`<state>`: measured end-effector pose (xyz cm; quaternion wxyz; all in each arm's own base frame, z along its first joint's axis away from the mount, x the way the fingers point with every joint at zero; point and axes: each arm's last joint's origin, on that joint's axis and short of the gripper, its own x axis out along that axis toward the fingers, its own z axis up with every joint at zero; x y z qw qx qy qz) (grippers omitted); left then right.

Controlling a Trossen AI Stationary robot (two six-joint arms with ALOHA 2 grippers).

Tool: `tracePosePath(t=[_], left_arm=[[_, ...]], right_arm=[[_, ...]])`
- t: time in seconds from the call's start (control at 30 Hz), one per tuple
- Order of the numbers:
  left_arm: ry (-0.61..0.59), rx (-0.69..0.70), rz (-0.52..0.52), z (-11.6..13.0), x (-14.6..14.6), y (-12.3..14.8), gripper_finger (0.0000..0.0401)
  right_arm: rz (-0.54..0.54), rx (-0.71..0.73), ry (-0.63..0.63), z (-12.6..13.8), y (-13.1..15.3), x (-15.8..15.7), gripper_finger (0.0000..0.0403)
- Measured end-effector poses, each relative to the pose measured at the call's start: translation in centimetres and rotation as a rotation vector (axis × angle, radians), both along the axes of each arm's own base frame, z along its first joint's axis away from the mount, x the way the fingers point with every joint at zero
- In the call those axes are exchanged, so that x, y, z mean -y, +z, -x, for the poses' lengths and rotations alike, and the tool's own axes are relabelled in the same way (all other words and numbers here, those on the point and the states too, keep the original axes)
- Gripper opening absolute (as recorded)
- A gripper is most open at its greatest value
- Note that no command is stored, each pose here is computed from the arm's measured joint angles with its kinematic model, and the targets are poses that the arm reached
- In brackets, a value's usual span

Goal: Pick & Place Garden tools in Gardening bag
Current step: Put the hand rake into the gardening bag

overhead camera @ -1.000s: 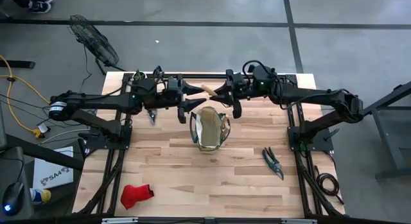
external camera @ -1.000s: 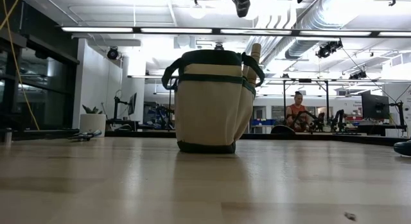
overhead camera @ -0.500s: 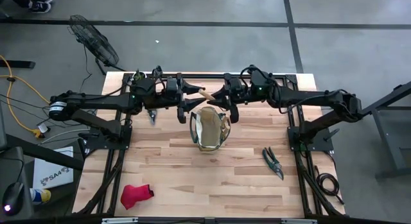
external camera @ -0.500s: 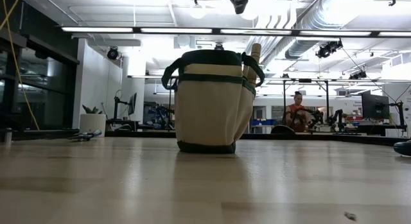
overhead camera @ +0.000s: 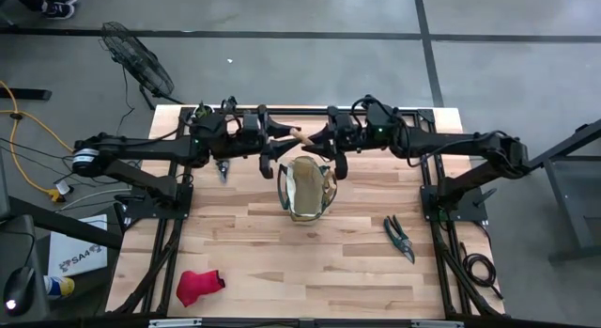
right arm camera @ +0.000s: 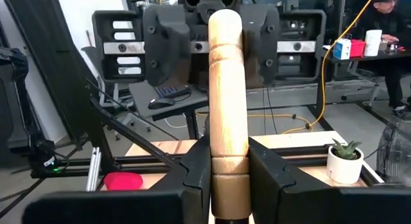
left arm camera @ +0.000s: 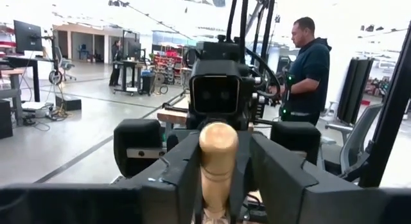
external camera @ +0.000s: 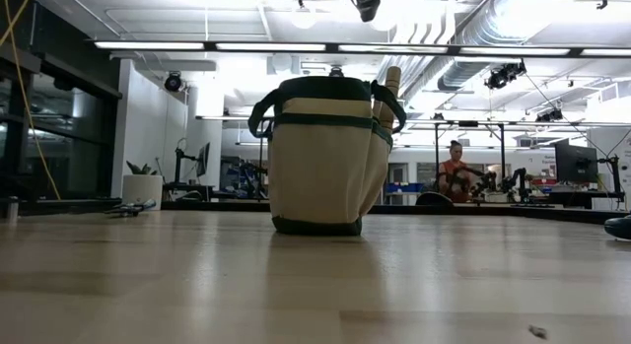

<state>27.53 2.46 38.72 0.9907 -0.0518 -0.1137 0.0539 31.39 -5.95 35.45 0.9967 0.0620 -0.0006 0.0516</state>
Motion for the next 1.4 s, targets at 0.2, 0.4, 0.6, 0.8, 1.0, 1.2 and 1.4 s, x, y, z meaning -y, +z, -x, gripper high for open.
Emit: tracePosePath(t=[0.2,0.4,0.6,0.8,1.0,1.2,1.4], left_arm=[[-0.002,-0.006,0.002,-0.4,0.0,-0.3,0.0097],[-0.015,-0.01,-0.003,-0.4,0.0,-0.4,0.0074],[-0.022,-0.008,-0.005,-0.4,0.0,-0.3,0.0062],[-0.022,-0.011,-0.005,-0.4,0.0,-0.4,0.0062],[-0.002,-0.037,-0.025,-0.4,0.0,-0.5,0.0062],[0.036,-0.134,-0.012,0.4,0.0,-0.6,0.0062],[0.062,-0.271,-0.026,2.2,0.0,0.0,0.0062]], right_arm=[[-0.004,-0.002,0.002,-0.3,-0.2,-0.2,0.0056],[-0.003,0.001,0.005,-0.3,-0.2,-0.2,0.0056],[-0.003,-0.001,0.006,-0.3,-0.2,-0.2,0.0056],[-0.014,-0.008,0.034,-0.3,-0.3,-0.2,0.0059],[-0.082,-0.058,0.048,-0.2,-0.6,-0.2,0.0172],[-0.111,-0.131,0.047,0.9,-0.5,-0.4,0.0227],[-0.12,-0.178,0.045,2.8,0.3,-0.8,0.023]])
